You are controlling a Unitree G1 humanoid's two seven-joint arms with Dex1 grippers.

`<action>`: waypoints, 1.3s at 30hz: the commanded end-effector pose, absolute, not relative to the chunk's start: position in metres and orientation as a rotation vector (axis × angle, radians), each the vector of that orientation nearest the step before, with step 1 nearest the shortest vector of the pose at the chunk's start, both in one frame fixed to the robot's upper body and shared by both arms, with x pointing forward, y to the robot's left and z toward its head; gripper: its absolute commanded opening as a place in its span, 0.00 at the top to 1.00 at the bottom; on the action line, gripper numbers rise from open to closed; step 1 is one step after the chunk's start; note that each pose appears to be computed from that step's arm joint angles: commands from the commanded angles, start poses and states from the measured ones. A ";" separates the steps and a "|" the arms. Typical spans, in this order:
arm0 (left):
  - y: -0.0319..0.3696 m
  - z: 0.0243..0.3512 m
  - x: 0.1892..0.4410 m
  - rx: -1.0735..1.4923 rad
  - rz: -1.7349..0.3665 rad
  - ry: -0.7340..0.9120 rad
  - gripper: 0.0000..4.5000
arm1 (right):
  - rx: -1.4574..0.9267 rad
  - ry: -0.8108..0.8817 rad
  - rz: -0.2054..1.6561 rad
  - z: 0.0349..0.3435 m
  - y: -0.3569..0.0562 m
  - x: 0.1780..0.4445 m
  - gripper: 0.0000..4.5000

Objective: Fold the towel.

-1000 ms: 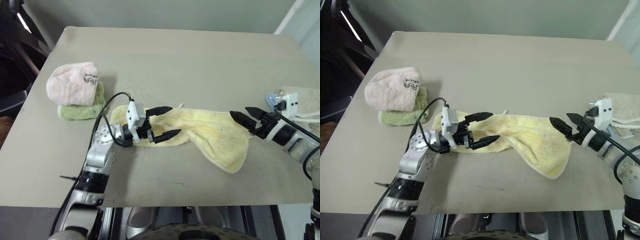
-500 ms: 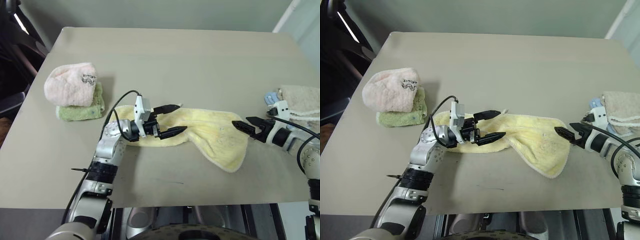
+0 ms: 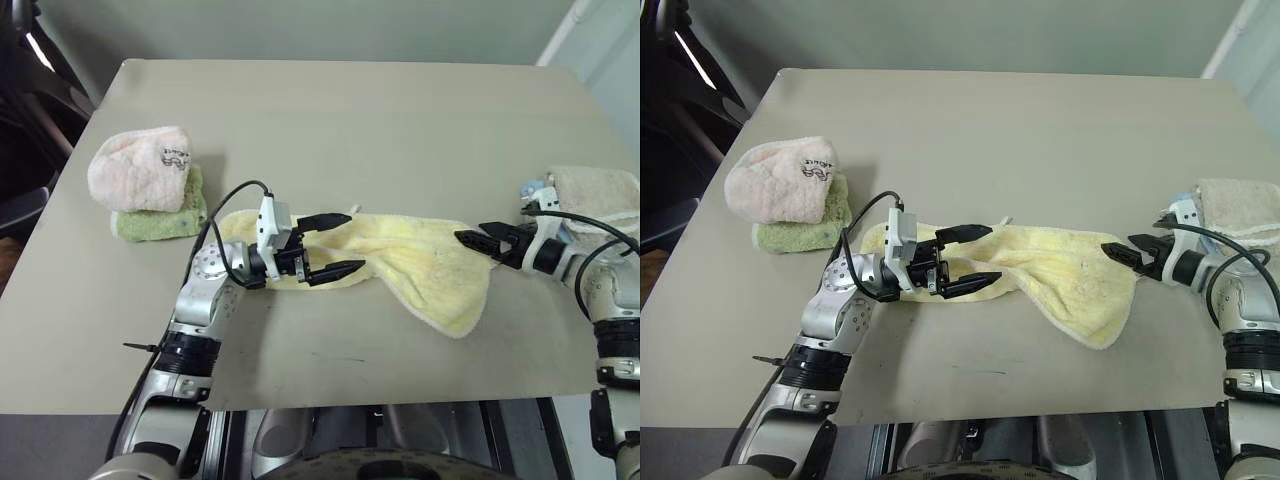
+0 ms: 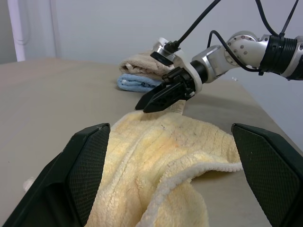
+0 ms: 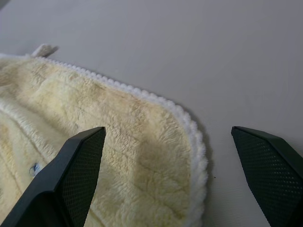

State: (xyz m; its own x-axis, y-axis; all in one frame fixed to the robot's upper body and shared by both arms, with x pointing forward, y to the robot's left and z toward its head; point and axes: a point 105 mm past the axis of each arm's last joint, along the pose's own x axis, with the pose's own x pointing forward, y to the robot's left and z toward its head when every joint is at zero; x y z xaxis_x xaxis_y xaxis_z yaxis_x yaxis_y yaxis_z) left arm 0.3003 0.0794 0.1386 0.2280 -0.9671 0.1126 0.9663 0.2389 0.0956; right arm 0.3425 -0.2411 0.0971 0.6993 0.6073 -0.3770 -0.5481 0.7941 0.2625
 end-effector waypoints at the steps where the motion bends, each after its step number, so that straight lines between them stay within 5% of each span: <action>1: 0.079 0.149 0.300 0.036 -1.322 -0.197 0.01 | 0.153 0.526 0.778 0.096 -0.222 0.333 0.00; 17: 0.076 0.155 0.297 0.040 -1.302 -0.198 0.01 | 0.175 0.501 0.753 0.106 -0.231 0.351 0.00; 20: 0.076 0.156 0.298 0.040 -1.302 -0.198 0.00 | 0.183 0.507 0.769 0.106 -0.232 0.350 0.12; 31: 0.074 0.156 0.302 0.041 -1.295 -0.208 0.00 | 0.152 0.497 0.824 0.116 -0.228 0.347 0.96; 39: 0.088 0.162 0.315 0.060 -1.219 -0.215 0.00 | 0.040 0.399 0.851 0.148 -0.229 0.343 0.98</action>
